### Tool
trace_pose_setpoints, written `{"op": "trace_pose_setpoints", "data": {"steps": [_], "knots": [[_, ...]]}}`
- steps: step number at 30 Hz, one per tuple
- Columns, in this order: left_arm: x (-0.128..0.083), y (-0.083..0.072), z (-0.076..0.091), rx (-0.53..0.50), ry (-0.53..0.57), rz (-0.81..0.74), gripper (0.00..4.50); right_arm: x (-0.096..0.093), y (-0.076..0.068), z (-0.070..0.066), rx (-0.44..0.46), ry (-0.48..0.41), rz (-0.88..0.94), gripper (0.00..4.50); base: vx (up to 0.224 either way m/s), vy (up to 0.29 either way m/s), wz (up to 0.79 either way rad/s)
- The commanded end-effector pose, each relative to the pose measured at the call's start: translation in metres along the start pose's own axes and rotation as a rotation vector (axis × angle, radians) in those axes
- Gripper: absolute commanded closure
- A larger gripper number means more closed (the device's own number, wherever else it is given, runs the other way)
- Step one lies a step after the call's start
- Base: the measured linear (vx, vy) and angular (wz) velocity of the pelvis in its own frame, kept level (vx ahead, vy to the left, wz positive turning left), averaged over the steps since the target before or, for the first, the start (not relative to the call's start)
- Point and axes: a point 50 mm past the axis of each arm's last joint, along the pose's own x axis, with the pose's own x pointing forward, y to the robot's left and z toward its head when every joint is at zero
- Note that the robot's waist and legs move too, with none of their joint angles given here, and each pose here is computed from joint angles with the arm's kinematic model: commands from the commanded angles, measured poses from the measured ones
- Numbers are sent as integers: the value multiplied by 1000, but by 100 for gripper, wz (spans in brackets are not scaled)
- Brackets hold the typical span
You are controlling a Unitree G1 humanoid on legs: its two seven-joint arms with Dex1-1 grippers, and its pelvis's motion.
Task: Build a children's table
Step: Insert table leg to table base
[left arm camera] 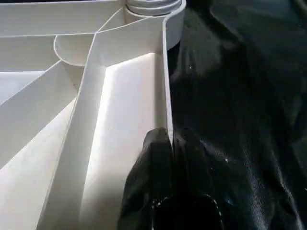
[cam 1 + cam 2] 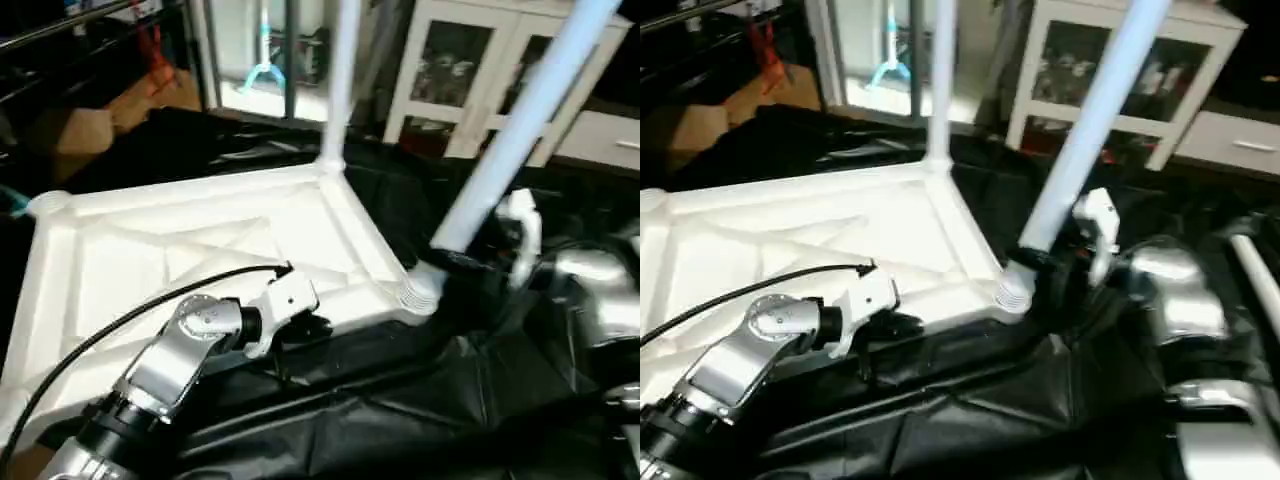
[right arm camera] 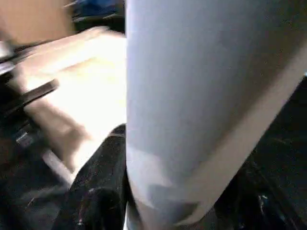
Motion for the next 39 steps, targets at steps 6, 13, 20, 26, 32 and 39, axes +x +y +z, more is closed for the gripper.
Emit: {"op": "trace_pose_setpoints", "data": {"steps": [6,13,20,26,32,39], "knots": [[34,7,43,-167,-29,212,450,14,9,-91,164,307,-501,271,0,0,0],[56,-2,59,-158,-7,261,450,51,28,-91,94,288,-533,271,0,0,0],[45,8,52,-191,14,314,450,46,16,-79,93,204,-643,271,0,0,0],[36,10,45,-153,7,275,450,45,14,-71,109,141,-595,271,0,0,0],[28,8,36,-134,17,218,450,49,17,-60,71,118,-449,271,0,0,0],[26,8,36,-131,10,204,450,49,12,-49,48,76,-437,201,0,0,0]]}}
